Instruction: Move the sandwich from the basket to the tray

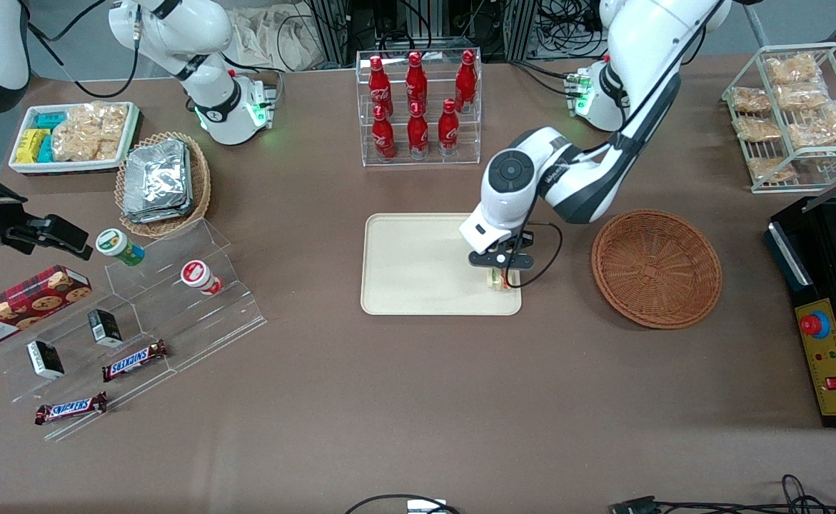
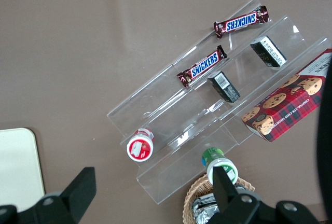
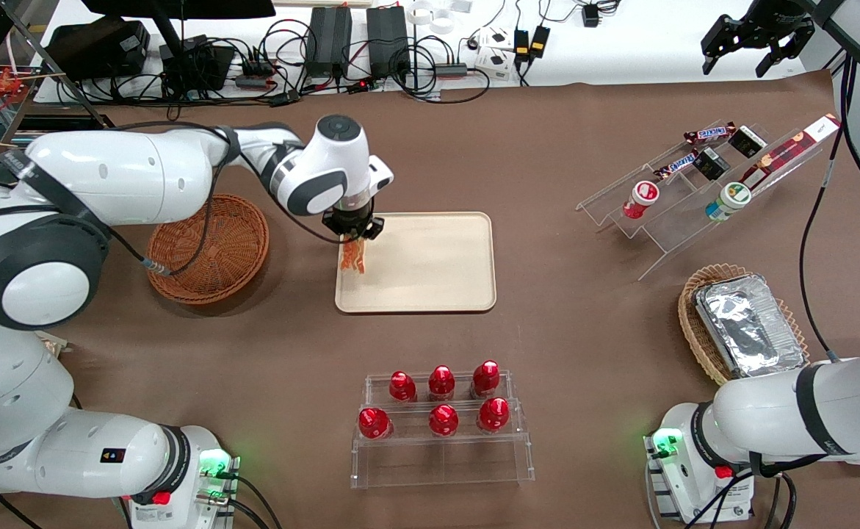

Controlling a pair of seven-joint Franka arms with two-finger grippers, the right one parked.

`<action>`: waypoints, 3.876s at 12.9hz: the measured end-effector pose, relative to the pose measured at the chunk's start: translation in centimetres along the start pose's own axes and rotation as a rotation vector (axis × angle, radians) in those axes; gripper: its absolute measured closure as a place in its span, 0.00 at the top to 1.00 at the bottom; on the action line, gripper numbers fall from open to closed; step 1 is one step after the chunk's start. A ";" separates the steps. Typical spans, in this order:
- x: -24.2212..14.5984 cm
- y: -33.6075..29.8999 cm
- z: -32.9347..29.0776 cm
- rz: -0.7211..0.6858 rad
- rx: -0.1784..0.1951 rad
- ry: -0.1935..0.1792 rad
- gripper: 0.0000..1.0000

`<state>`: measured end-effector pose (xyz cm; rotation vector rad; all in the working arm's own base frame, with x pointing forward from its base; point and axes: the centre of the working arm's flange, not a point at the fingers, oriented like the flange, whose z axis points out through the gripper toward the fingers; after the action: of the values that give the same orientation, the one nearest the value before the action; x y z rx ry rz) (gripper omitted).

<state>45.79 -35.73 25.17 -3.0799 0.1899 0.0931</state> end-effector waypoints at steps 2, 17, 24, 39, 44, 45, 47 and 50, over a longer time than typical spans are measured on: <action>0.2 0.0 1.4 -0.007 -0.025 -0.003 0.16; 0.6 0.0 2.3 -0.080 -0.033 -0.017 1.00; 3.0 -2.4 -19.9 -0.144 -0.002 -0.067 1.00; 3.6 -25.2 -34.5 -0.301 -0.027 -0.001 1.00; 1.6 -31.2 -36.1 -0.290 -0.028 -0.008 1.00; 1.3 -31.4 -36.2 -0.293 -0.029 -0.007 1.00; 0.9 -31.6 -36.3 -0.268 -0.030 -0.007 1.00; 0.9 -33.6 -35.9 -0.258 -0.039 -0.015 1.00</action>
<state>52.88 -4.62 62.55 -3.1087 -0.2129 0.1096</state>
